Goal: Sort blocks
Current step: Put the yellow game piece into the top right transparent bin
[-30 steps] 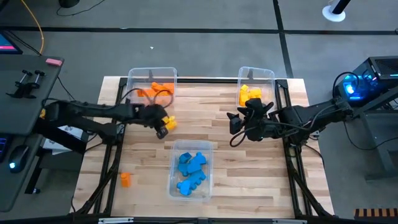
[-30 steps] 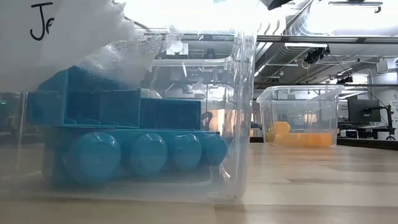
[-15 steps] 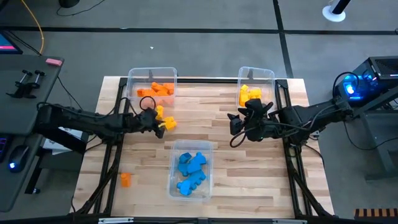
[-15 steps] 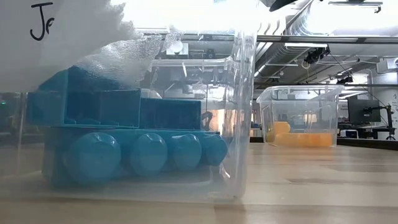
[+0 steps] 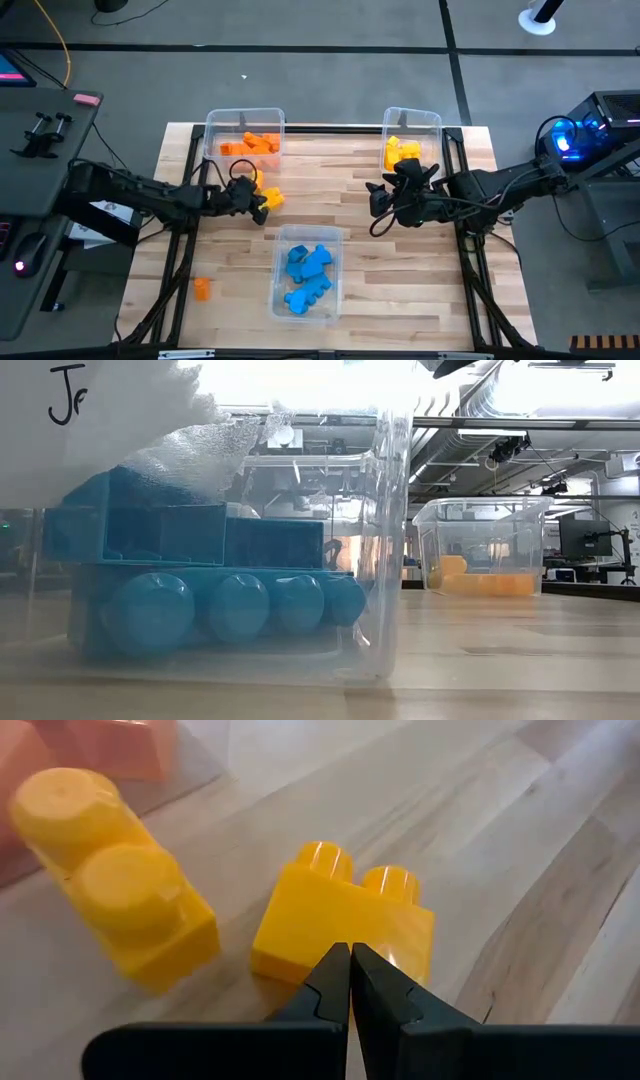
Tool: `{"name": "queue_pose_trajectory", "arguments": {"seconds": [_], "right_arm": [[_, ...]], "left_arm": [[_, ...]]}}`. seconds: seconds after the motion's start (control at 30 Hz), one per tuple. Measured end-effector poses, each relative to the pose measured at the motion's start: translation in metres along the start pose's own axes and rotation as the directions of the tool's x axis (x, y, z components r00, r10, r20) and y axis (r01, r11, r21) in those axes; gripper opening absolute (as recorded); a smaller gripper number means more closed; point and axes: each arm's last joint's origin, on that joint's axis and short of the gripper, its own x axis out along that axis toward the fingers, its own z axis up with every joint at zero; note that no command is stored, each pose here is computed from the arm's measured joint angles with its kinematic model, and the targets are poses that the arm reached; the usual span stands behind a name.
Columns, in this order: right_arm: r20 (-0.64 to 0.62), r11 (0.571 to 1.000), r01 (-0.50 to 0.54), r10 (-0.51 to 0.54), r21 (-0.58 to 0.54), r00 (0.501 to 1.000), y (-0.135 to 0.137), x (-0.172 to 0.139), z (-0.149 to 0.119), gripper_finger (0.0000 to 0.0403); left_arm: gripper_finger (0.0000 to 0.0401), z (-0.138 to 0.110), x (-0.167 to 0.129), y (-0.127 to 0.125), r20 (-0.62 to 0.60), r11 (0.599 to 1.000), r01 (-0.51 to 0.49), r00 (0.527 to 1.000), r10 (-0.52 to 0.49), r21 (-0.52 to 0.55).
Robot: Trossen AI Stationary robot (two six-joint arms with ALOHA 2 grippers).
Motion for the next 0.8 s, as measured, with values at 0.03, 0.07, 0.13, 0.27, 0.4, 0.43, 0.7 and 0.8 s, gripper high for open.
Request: {"name": "queue_pose_trajectory", "arguments": {"seconds": [0.03, 0.07, 0.13, 0.27, 0.4, 0.43, 0.7, 0.8], "right_arm": [[0.0, 1.0, 0.0, 0.0, 0.001, 1.0, 0.0, 0.0, 0.0, 0.027], [0.0, 1.0, 0.0, 0.0, 0.001, 1.0, 0.0, 0.0, 0.0, 0.027], [0.0, 1.0, 0.0, 0.0, 0.001, 1.0, 0.0, 0.0, 0.0, 0.027], [0.0, 1.0, 0.0, 0.0, 0.001, 1.0, 0.0, 0.0, 0.0, 0.027], [0.0, 1.0, 0.0, 0.0, 0.002, 1.0, 0.0, 0.0, 0.0, 0.027], [0.0, 1.0, 0.0, 0.0, 0.001, 1.0, 0.0, 0.0, 0.0, 0.027], [0.001, 1.0, 0.0, 0.0, 0.002, 1.0, 0.0, 0.0, 0.0, 0.027], [0.001, 1.0, 0.0, 0.0, 0.002, 1.0, 0.0, 0.0, 0.0, 0.027]], "left_arm": [[0.0, 0.0, 0.001, -0.001, 0.001, 1.0, 0.005, 1.0, -0.005, -0.005], [0.0, -0.001, 0.002, -0.002, 0.002, 1.0, 0.01, 1.0, -0.01, -0.005], [0.0, -0.003, 0.002, -0.005, -0.003, 1.0, 0.02, 1.0, -0.02, -0.001], [0.0, -0.007, 0.0, -0.008, 0.0, 1.0, 0.008, 1.0, -0.008, -0.011], [0.0, -0.011, -0.002, -0.01, 0.0, 1.0, -0.004, 1.0, 0.004, -0.018], [0.0, -0.013, -0.003, -0.011, -0.009, 1.0, -0.004, 1.0, 0.004, -0.03], [0.0, -0.025, -0.009, -0.016, -0.027, 0.998, -0.016, 1.0, 0.014, -0.054], [0.0, -0.026, -0.011, -0.019, -0.03, 0.998, 0.003, 1.0, -0.005, -0.067]]}}
